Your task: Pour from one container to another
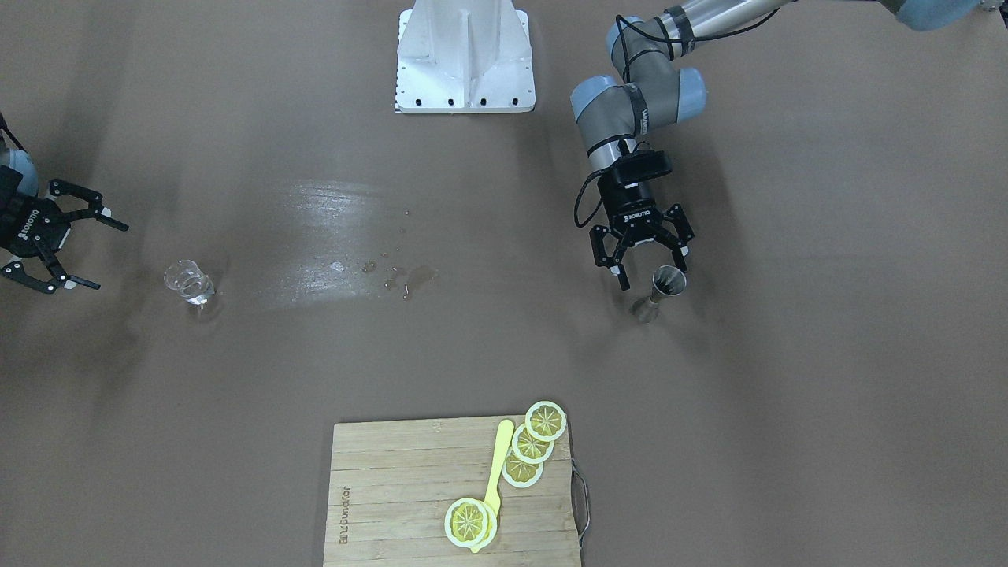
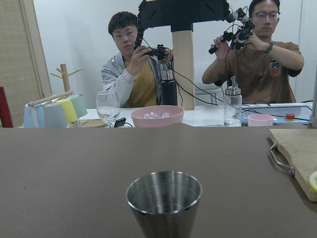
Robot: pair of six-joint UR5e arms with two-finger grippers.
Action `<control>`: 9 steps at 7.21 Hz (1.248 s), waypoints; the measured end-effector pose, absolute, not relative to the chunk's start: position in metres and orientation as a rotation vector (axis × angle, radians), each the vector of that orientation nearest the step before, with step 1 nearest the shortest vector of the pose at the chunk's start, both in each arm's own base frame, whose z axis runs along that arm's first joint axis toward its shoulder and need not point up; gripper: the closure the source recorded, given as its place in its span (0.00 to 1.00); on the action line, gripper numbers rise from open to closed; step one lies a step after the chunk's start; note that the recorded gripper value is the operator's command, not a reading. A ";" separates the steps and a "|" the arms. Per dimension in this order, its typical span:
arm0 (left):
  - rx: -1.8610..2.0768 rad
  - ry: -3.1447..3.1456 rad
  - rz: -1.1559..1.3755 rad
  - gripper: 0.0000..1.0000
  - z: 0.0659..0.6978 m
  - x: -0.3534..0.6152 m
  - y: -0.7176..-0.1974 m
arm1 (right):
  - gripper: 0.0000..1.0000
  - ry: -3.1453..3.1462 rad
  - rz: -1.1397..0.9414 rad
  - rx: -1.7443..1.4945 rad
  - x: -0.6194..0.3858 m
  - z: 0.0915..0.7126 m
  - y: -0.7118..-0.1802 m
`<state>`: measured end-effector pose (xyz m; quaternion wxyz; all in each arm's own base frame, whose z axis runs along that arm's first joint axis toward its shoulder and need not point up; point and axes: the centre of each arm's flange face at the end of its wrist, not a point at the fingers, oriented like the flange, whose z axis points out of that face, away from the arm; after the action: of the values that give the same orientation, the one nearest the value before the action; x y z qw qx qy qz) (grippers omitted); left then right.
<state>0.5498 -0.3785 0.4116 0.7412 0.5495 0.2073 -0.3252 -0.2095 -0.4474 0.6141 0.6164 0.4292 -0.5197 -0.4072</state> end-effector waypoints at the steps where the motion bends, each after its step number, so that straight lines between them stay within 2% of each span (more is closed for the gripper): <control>1: 1.218 0.450 -0.725 0.03 0.418 0.556 -0.381 | 0.01 -1.194 -0.940 0.991 -0.218 0.613 -0.447; 2: 1.241 0.443 -0.732 0.04 0.420 0.561 -0.383 | 0.02 -1.191 -0.943 0.996 -0.227 0.611 -0.449; 3: 1.259 0.439 -0.739 0.10 0.421 0.564 -0.385 | 0.02 -1.186 -0.955 1.010 -0.234 0.609 -0.452; 6: 1.263 0.445 -0.756 0.12 0.426 0.570 -0.386 | 0.01 -1.164 -1.033 1.061 -0.253 0.612 -0.464; 8: 1.255 0.460 -0.783 0.27 0.434 0.573 -0.386 | 0.01 -1.159 -1.068 1.084 -0.258 0.610 -0.469; 9: 1.253 0.463 -0.787 0.29 0.435 0.574 -0.386 | 0.02 -1.158 -1.077 1.092 -0.260 0.607 -0.472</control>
<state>0.5736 -0.3860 0.4352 0.7141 0.5657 0.2091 -0.3553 -0.2600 -0.4717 0.6073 0.5728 0.4657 -0.4941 -0.4593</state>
